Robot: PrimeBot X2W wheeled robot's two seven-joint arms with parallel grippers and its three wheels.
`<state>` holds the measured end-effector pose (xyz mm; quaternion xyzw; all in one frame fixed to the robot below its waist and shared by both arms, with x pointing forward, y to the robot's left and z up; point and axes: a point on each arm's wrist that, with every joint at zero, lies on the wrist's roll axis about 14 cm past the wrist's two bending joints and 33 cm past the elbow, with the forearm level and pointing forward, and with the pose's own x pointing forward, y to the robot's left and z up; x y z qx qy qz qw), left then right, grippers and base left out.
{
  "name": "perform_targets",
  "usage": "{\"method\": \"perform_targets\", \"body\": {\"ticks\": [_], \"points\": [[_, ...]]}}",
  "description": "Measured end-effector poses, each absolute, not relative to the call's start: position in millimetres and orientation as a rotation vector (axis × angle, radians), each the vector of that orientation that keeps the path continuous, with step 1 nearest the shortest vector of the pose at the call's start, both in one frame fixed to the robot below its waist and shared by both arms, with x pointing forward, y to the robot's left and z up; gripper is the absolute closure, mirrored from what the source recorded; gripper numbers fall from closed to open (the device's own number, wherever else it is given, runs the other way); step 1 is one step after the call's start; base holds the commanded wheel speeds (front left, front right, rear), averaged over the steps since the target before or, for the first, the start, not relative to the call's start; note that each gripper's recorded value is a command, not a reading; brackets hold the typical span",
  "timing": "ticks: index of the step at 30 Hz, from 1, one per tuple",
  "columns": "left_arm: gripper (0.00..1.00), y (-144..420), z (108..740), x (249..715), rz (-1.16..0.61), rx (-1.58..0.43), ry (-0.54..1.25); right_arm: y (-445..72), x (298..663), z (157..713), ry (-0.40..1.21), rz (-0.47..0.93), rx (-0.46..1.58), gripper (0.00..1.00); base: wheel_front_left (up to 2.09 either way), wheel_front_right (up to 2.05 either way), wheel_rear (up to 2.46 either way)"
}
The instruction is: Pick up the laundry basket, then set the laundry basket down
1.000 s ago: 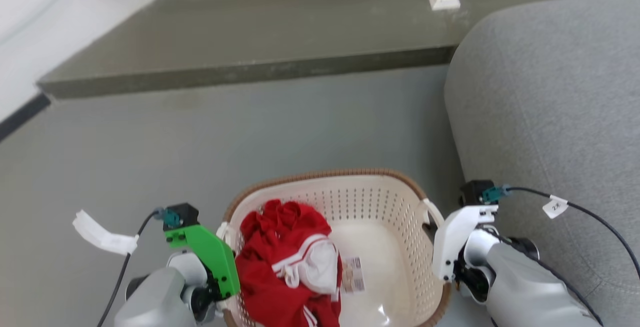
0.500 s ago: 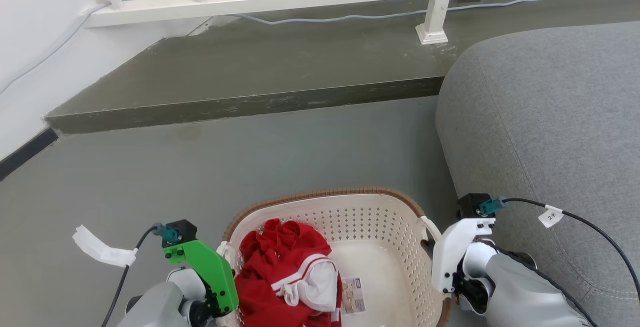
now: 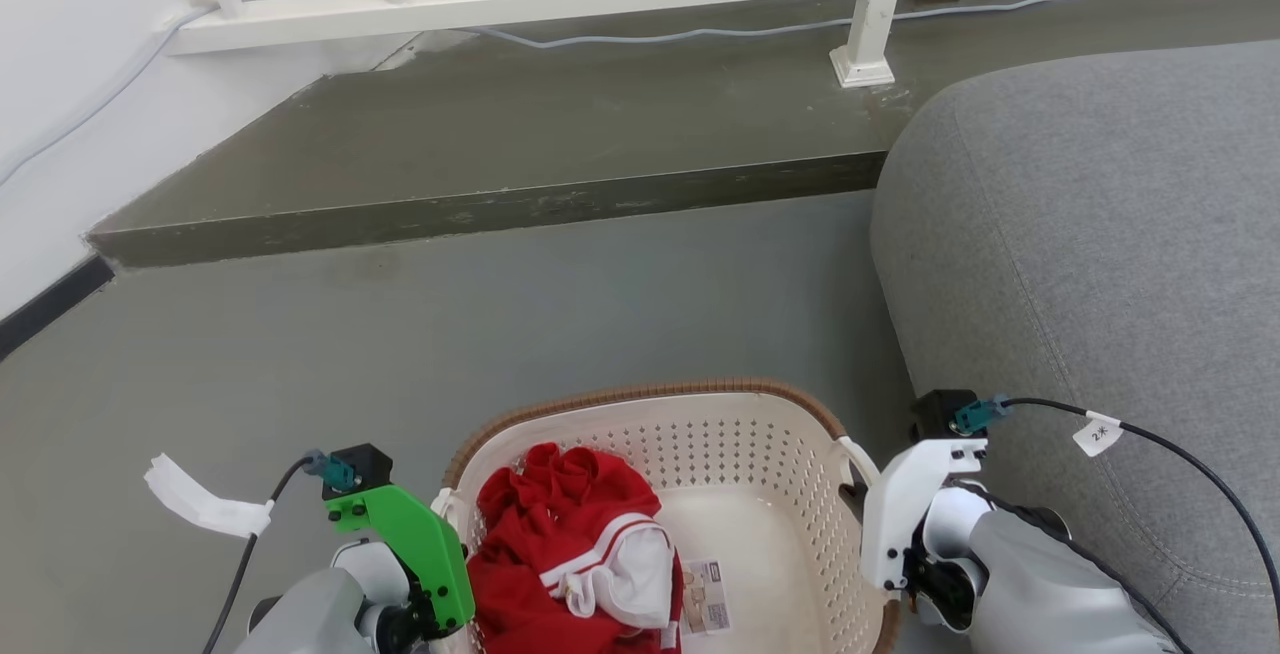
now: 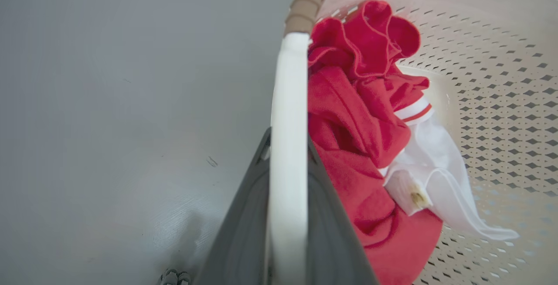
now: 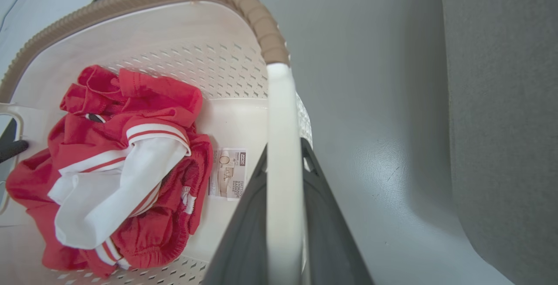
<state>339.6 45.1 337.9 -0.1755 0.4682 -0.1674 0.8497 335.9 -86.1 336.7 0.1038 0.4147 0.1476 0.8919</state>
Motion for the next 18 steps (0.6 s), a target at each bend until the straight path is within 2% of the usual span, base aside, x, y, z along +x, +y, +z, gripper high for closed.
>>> {"method": "perform_targets", "body": {"ticks": [18], "points": [[1.0,46.8,332.5,342.1,-0.345,-0.371,0.979,-85.7,337.6,332.8,0.869,0.298,0.239,1.0,0.0,0.0,0.0]]}}
